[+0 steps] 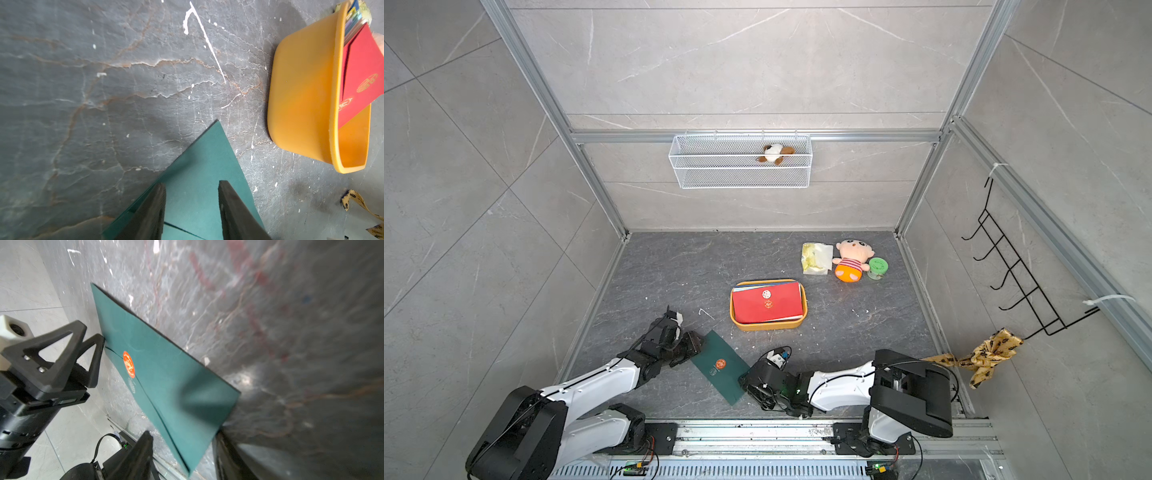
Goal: Put the sealed envelopes into the storage box
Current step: Pick up the envelope from the center of the board.
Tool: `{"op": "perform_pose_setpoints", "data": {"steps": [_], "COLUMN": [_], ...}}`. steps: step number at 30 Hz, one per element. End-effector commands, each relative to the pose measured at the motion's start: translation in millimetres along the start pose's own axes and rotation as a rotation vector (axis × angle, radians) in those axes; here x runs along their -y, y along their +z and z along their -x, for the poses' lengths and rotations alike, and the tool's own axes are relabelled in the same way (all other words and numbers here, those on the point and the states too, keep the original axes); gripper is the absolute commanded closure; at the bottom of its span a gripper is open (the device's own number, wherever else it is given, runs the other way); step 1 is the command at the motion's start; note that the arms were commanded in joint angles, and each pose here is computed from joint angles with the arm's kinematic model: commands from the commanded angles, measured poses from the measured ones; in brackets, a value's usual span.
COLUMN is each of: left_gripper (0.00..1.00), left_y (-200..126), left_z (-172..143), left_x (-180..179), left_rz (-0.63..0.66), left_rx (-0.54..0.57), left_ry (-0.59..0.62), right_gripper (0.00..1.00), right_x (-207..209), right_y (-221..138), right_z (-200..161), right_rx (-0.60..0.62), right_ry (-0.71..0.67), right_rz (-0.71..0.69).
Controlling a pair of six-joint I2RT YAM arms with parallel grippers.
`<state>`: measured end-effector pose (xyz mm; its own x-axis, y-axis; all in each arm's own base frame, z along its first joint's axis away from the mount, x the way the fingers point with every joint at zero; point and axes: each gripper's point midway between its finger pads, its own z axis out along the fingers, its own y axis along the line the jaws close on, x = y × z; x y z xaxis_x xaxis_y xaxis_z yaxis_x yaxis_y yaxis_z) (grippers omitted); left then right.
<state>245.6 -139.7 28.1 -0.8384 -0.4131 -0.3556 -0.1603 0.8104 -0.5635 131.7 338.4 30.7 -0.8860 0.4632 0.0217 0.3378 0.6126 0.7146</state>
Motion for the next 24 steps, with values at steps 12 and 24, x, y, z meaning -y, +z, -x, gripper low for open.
{"op": "perform_pose_setpoints", "data": {"steps": [12,24], "left_gripper": [0.53,0.53], "left_y": [3.8,4.8], "left_z": [-43.5,-44.6], "left_x": [-35.2,-36.2], "left_rz": [0.105,0.105], "left_rx": [-0.151,-0.155], "left_ry": [-0.042,-0.041], "right_gripper": [0.49,0.49], "right_x": [10.9,-51.3], "right_y": [0.1,-17.0], "right_z": [12.6,11.4], "right_rx": [0.086,0.091], "right_ry": [0.026,-0.028], "right_rz": [0.011,0.268]}}
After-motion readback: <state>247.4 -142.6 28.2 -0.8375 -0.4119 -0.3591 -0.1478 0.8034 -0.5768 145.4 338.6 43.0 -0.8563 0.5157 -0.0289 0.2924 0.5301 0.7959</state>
